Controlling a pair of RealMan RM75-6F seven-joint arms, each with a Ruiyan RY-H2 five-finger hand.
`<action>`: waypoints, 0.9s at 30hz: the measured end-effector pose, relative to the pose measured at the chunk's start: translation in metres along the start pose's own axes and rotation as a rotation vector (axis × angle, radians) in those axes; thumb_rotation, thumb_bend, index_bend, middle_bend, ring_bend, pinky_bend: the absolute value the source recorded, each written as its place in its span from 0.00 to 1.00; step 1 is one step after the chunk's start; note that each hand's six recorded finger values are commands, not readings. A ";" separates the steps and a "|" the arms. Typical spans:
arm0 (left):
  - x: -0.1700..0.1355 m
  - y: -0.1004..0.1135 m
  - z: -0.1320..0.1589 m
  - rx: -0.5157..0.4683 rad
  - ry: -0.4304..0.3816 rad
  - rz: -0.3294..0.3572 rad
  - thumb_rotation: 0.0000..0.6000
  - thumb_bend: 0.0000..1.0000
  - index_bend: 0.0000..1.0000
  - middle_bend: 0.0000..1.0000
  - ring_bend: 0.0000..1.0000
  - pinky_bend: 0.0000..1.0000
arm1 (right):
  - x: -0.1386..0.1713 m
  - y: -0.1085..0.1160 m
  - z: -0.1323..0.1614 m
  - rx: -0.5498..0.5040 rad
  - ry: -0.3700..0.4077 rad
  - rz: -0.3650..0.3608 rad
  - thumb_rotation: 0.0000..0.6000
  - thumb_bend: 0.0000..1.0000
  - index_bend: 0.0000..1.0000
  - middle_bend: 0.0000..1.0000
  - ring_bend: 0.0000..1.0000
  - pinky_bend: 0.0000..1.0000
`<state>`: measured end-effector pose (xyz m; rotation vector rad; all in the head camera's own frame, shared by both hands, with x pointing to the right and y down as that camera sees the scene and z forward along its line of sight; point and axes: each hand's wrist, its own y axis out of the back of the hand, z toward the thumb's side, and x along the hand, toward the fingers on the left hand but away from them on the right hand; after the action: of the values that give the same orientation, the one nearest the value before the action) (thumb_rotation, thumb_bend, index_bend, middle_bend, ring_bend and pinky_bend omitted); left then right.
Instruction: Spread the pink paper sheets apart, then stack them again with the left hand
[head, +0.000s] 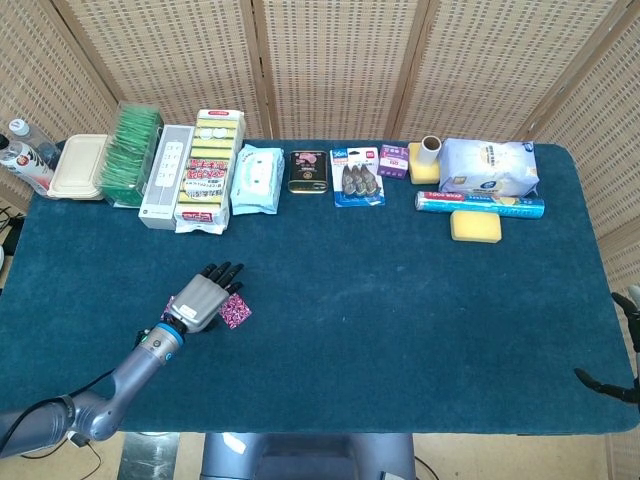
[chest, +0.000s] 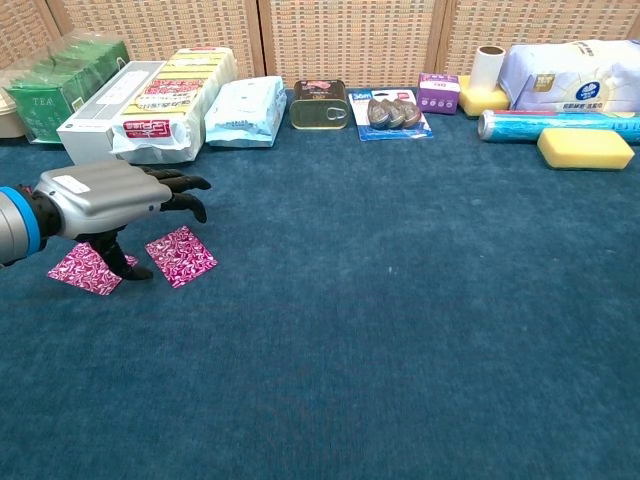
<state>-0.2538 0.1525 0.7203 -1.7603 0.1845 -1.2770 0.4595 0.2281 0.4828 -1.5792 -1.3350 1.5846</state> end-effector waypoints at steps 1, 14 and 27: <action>0.001 0.000 0.001 0.002 0.000 -0.001 1.00 0.22 0.18 0.00 0.00 0.14 | 0.000 0.000 -0.001 -0.002 -0.002 0.000 1.00 0.00 0.07 0.00 0.00 0.00; 0.005 -0.005 0.003 -0.009 0.014 -0.028 1.00 0.22 0.33 0.00 0.00 0.14 | -0.001 0.002 -0.002 -0.008 -0.003 -0.001 1.00 0.00 0.07 0.00 0.00 0.00; 0.003 0.001 0.000 -0.038 0.031 -0.006 1.00 0.24 0.48 0.00 0.00 0.14 | -0.001 0.003 -0.002 -0.015 0.001 -0.007 1.00 0.00 0.07 0.00 0.00 0.00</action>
<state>-0.2521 0.1506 0.7219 -1.7756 0.2230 -1.3135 0.4621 0.2266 0.4804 -1.5821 -1.3535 1.5723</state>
